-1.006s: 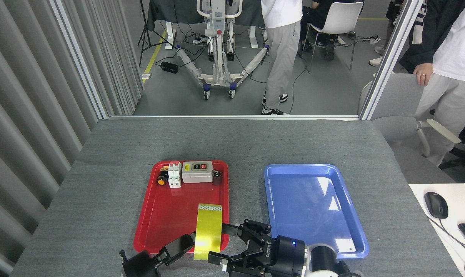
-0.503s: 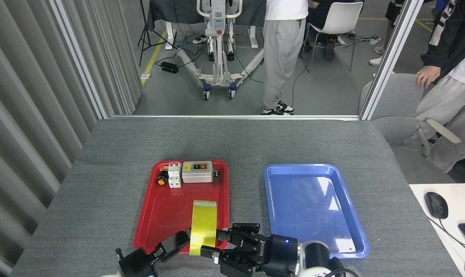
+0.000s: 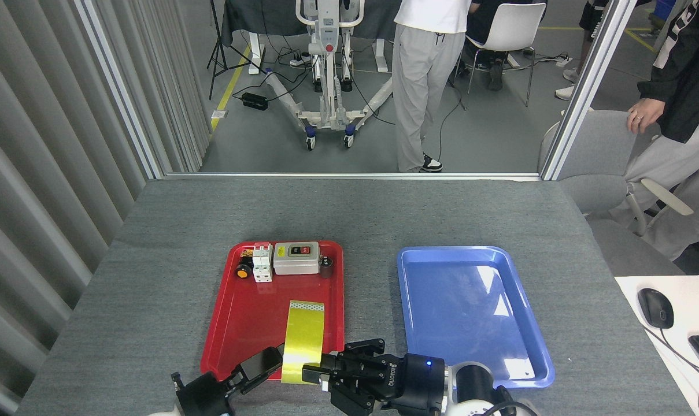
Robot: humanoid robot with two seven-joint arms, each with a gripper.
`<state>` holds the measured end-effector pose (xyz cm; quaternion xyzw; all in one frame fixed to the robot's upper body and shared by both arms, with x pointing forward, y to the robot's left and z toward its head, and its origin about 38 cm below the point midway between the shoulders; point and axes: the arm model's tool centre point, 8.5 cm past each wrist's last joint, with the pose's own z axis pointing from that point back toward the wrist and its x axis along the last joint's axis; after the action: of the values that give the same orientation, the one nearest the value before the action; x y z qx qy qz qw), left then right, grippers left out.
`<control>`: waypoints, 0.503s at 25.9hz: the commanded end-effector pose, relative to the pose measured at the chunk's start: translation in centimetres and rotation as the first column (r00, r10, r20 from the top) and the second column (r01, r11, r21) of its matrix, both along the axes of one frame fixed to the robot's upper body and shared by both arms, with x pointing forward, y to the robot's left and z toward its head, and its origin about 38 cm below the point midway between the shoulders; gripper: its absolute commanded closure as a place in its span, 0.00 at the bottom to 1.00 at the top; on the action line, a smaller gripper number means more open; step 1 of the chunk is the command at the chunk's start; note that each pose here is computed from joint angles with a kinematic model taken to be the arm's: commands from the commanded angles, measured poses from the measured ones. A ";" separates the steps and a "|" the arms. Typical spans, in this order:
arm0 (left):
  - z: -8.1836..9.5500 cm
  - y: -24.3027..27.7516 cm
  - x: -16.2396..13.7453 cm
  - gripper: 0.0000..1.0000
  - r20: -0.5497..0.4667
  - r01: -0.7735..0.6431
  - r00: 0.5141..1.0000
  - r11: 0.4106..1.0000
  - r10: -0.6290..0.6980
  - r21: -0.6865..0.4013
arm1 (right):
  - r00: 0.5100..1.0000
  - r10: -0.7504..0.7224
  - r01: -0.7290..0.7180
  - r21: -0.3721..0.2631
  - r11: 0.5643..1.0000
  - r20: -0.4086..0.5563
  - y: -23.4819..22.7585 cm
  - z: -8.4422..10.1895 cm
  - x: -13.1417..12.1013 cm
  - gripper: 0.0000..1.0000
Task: Place and move tape with both arms
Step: 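Bring the right gripper under the tape roll beside the left gripper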
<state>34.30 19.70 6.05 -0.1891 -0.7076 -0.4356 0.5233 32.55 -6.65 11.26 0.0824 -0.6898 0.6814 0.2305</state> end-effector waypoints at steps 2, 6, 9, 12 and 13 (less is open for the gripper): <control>0.0 0.4 0.1 0.74 -0.002 -0.012 1.000 1.000 0.012 0.004 | 1.000 0.000 0.000 -0.004 1.000 -0.009 0.0 -0.3 0.0 0.72; 0.0 0.6 0.1 0.73 0.000 -0.016 1.000 1.000 0.016 0.005 | 1.000 0.004 -0.004 -0.007 1.000 -0.016 0.1 -0.5 0.0 0.75; 0.0 0.7 0.1 0.60 -0.005 -0.024 1.000 1.000 0.024 0.006 | 1.000 0.005 -0.005 -0.007 1.000 -0.016 0.2 -0.5 -0.1 0.79; -0.3 0.9 0.2 0.00 -0.016 -0.030 0.999 1.000 0.030 0.006 | 1.000 0.006 -0.006 -0.005 1.000 -0.016 0.3 -0.5 -0.1 0.82; -0.3 0.9 0.2 0.00 -0.017 -0.032 0.999 0.999 0.032 0.003 | 1.000 0.006 -0.006 -0.005 1.000 -0.016 0.3 -0.5 -0.1 0.82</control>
<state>34.44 20.45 5.95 -0.1807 -0.7070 -0.4299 0.5316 32.45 -6.47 10.66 0.0903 -0.6812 0.6871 0.2362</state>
